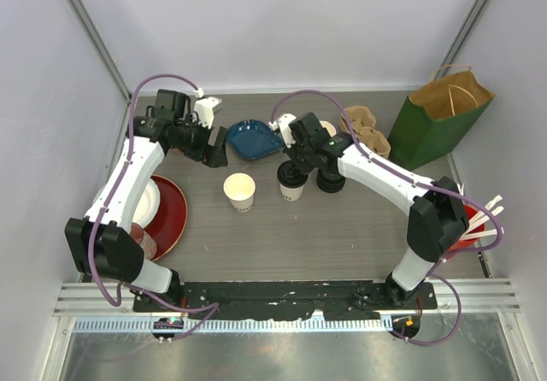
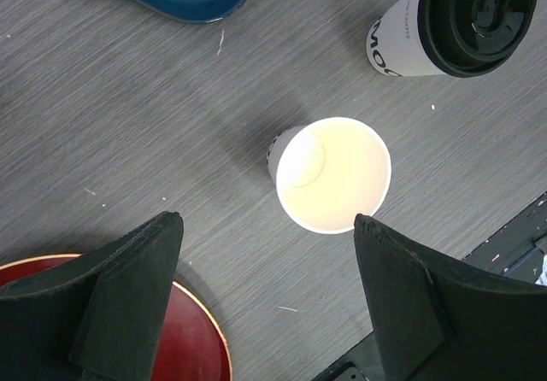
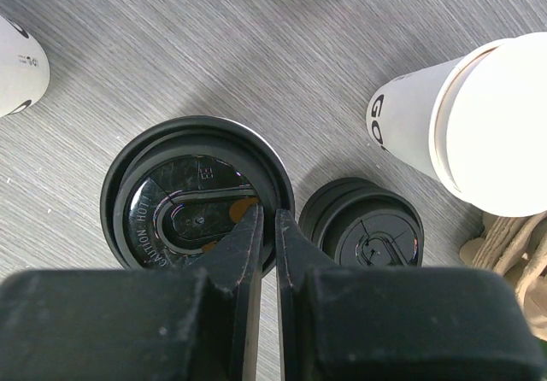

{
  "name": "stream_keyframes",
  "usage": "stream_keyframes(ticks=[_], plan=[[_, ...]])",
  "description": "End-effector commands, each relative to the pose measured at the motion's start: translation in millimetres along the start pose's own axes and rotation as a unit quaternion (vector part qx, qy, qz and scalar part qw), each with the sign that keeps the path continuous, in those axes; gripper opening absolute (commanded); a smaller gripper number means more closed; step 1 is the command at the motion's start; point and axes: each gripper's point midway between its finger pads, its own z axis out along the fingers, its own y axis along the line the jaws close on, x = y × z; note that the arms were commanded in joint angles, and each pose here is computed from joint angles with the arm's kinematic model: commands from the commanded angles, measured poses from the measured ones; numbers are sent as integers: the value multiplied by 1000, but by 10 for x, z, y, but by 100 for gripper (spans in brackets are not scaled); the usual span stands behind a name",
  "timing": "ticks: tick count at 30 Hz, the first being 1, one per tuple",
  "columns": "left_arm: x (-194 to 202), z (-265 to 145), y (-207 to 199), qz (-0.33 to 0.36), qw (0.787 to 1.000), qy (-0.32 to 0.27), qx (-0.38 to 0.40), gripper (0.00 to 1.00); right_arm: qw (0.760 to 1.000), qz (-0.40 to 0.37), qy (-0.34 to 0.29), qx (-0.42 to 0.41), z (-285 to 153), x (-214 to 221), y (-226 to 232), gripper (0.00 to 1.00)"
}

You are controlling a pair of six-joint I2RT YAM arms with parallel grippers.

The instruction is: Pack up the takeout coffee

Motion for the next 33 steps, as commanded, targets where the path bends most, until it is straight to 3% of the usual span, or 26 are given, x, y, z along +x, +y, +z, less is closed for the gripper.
stream_keyframes(ticks=[1,5,10,18,26,29,30,32,33], plan=[[-135,-34,-55,16,1000,-20,6,86,1000,6,-4,-7,52,10,14,3],[-141,-25,-88,21,1000,-19,8,86,1000,9,-3,-11,57,40,24,9],[-188,2,-211,34,999,-18,18,86,1000,13,-12,-16,-4,-3,35,30],[-283,42,-400,57,998,-16,38,86,999,12,-34,-5,-166,-174,-39,37],[-388,135,-587,68,996,-18,59,84,998,9,-61,10,-395,-399,-145,52],[-463,199,-680,65,995,-23,71,73,997,8,-80,15,-534,-519,-188,55],[-471,246,-695,63,995,-20,74,60,996,10,-87,18,-588,-551,-209,56],[-528,285,-817,61,994,-23,89,45,995,17,-102,11,-680,-623,-189,54],[-547,297,-863,59,993,-23,95,24,994,22,-110,4,-707,-653,-172,37]])
